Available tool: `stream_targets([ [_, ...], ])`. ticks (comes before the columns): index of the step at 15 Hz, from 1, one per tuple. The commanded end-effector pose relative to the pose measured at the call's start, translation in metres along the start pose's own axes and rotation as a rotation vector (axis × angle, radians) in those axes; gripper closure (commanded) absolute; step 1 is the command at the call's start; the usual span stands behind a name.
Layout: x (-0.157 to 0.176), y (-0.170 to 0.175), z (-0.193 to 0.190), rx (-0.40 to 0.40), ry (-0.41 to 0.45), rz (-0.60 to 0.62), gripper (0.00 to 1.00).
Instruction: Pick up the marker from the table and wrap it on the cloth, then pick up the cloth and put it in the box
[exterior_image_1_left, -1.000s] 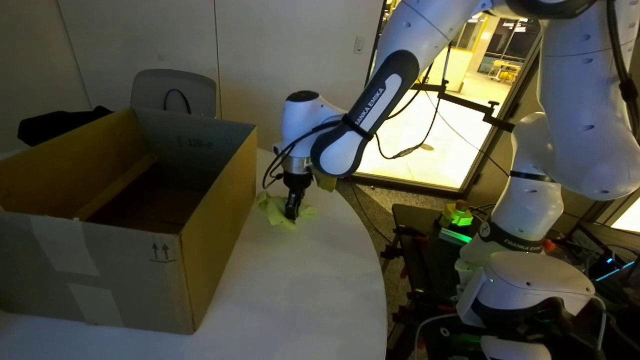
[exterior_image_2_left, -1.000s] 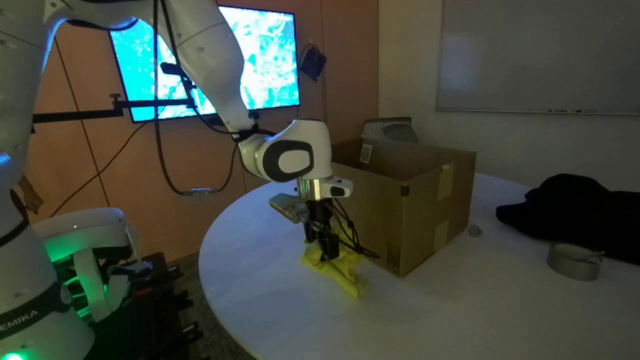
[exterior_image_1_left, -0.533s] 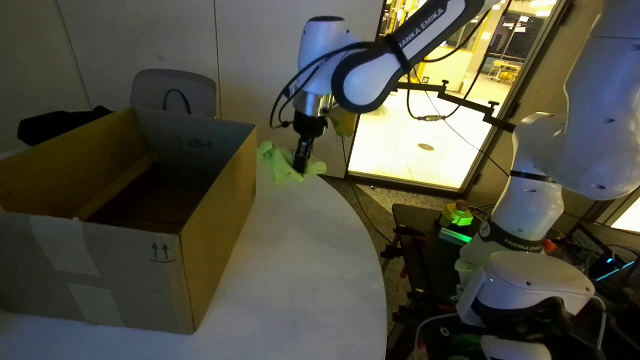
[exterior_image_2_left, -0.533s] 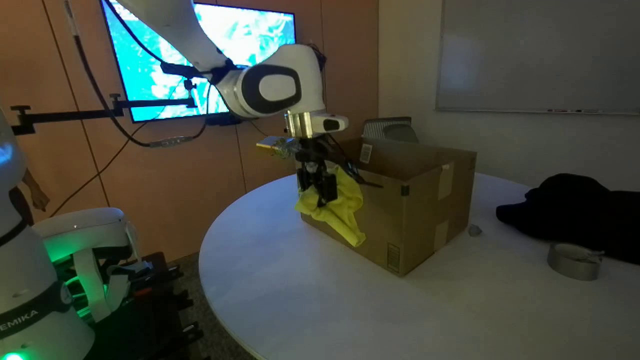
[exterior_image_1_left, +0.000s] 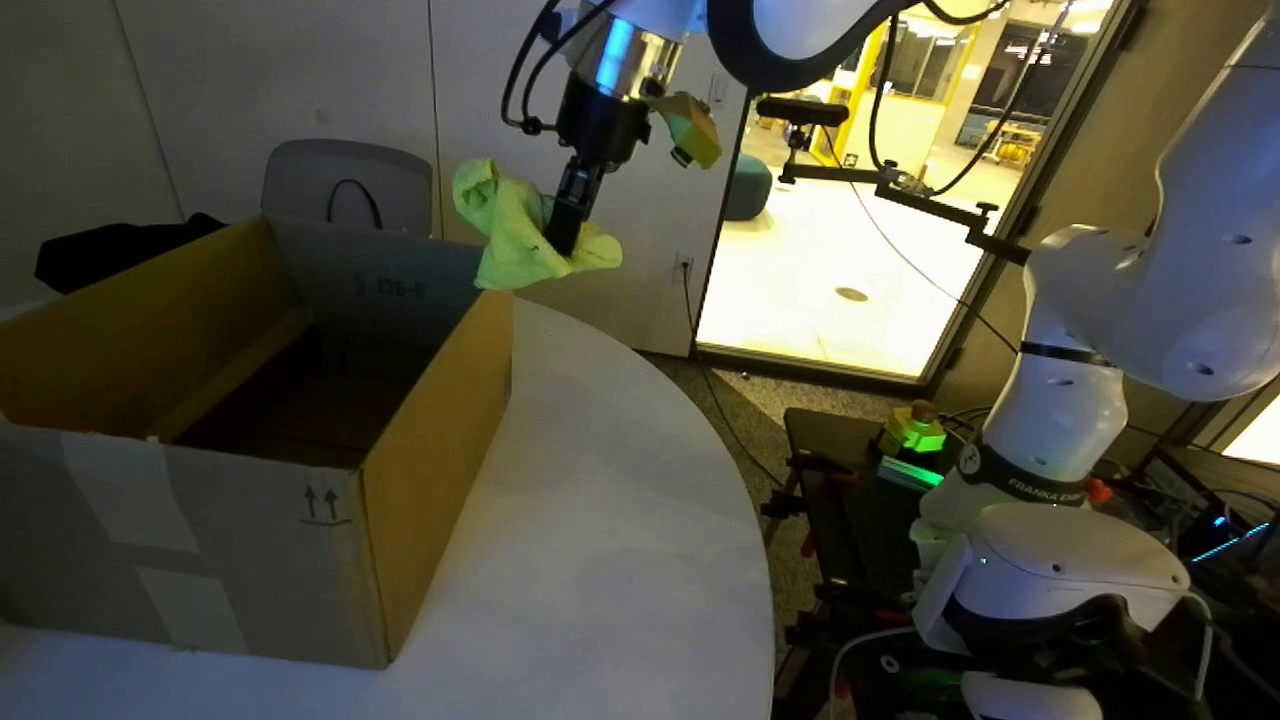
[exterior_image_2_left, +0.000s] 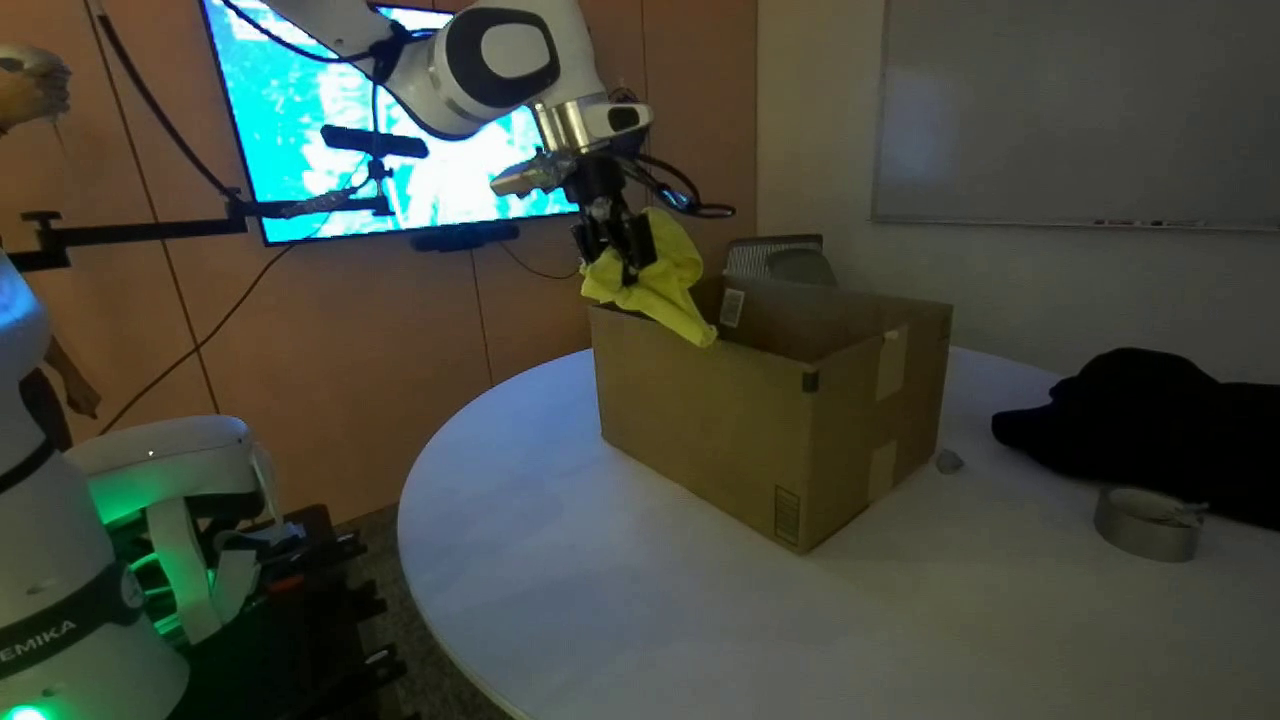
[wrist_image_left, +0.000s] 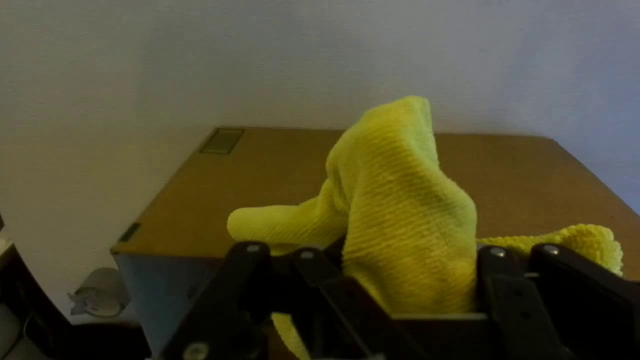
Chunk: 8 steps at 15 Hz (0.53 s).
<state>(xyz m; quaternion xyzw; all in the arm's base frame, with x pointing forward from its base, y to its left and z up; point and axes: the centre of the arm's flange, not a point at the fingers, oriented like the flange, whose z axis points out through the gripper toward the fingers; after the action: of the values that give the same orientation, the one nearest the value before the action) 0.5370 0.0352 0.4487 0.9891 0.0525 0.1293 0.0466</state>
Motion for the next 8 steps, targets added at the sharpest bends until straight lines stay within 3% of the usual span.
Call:
stream_targets([
  [1,0.048,-0.036,-0.011,-0.009,0.055,-0.015,0.87],
  [8,0.098,-0.091,0.022,-0.001,0.052,-0.023,0.87],
])
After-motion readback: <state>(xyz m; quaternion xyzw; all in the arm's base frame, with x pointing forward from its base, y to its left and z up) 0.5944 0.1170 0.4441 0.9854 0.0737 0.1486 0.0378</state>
